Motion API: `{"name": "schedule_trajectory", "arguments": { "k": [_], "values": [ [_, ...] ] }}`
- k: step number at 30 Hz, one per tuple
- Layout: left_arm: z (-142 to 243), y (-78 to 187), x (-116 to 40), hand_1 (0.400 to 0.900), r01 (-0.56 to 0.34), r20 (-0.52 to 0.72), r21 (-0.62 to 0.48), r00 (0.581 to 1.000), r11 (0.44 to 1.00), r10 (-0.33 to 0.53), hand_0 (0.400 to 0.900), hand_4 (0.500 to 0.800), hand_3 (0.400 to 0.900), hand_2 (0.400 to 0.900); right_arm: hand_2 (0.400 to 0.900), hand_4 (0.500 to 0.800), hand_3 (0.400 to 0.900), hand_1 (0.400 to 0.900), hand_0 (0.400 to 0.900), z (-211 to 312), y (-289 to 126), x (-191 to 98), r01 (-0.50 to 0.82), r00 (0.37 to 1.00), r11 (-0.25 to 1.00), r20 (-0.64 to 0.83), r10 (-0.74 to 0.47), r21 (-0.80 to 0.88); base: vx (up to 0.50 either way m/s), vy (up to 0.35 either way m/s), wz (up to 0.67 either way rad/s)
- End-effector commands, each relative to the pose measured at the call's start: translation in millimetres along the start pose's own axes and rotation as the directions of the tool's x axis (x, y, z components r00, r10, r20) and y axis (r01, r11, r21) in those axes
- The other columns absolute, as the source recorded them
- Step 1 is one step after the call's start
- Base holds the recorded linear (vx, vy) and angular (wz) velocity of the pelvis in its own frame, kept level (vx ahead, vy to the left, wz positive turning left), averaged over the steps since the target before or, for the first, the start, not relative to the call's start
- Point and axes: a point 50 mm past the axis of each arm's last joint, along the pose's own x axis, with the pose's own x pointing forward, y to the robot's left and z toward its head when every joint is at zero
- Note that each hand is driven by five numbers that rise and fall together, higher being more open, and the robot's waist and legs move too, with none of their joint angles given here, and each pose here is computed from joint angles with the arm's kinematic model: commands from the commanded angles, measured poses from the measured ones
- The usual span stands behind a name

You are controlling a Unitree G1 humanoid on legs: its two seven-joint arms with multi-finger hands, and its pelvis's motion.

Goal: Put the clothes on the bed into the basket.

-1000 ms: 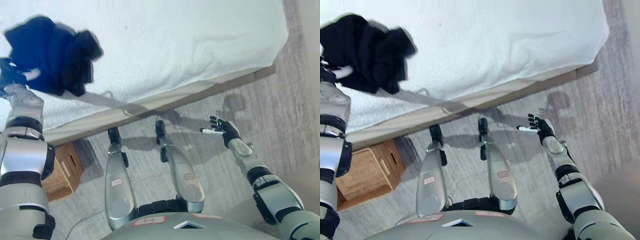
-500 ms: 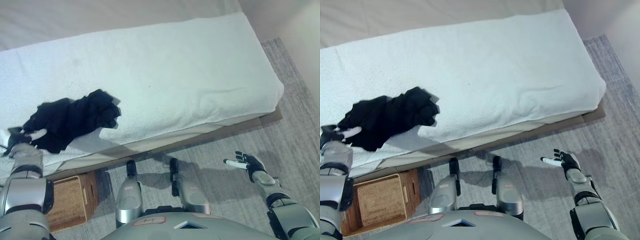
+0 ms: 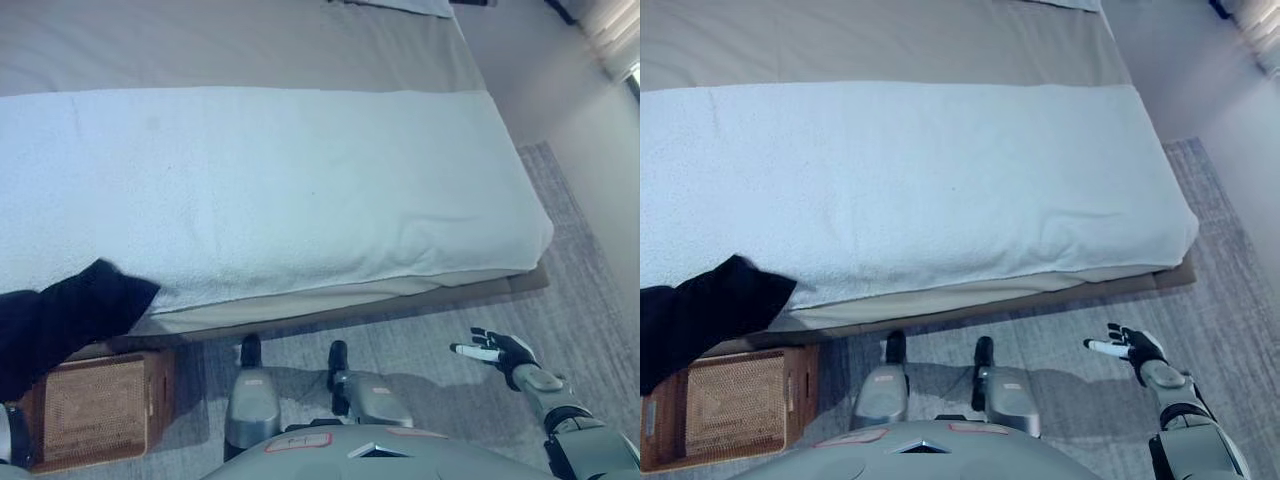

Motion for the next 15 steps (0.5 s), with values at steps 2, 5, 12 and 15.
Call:
{"name": "schedule_trajectory", "arguments": {
  "k": [2, 5, 12, 15],
  "values": [
    [-17, 92, 3.6, 0.4, -0.243, -0.029, 0.088, 0.969, 0.966, 0.246, 0.4, 0.5, 0.4, 0.4, 0.9, 0.8, 0.9, 0.9, 0.9, 1, -38, -9, 0.088, 0.996, 0.995, -0.003, -0.088, -0.046, 0.001, 0.03, 0.05],
    [-16, 93, 3.7, 0.4, -0.24, -0.024, 0.09, 0.97, 0.967, 0.243, 0.4, 0.5, 0.4, 0.4, 0.9, 0.8, 0.9, 0.9, 0.9, 2, -36, -8, 0.075, 0.997, 0.996, -0.006, -0.075, -0.05, 0.0, 0.026, 0.06],
    [-20, 76, 4.0, 0.4, -0.19, -0.053, 0.076, 0.979, 0.979, 0.195, 0.4, 0.5, 0.4, 0.4, 0.9, 0.8, 0.9, 0.9, 0.9, 9, -31, -5, 0.058, 0.998, 0.998, 0.003, -0.058, -0.038, -0.007, 0.02, 0.03],
    [-31, 71, 3.0, 0.4, -0.174, -0.096, 0.055, 0.979, 0.983, 0.178, 0.4, 0.5, 0.4, 0.4, 0.9, 0.8, 0.9, 0.9, 0.9, 8, -33, -5, 0.06, 0.998, 0.998, -0.003, -0.061, -0.027, -0.002, 0.011, -0.01]
  ]
}}
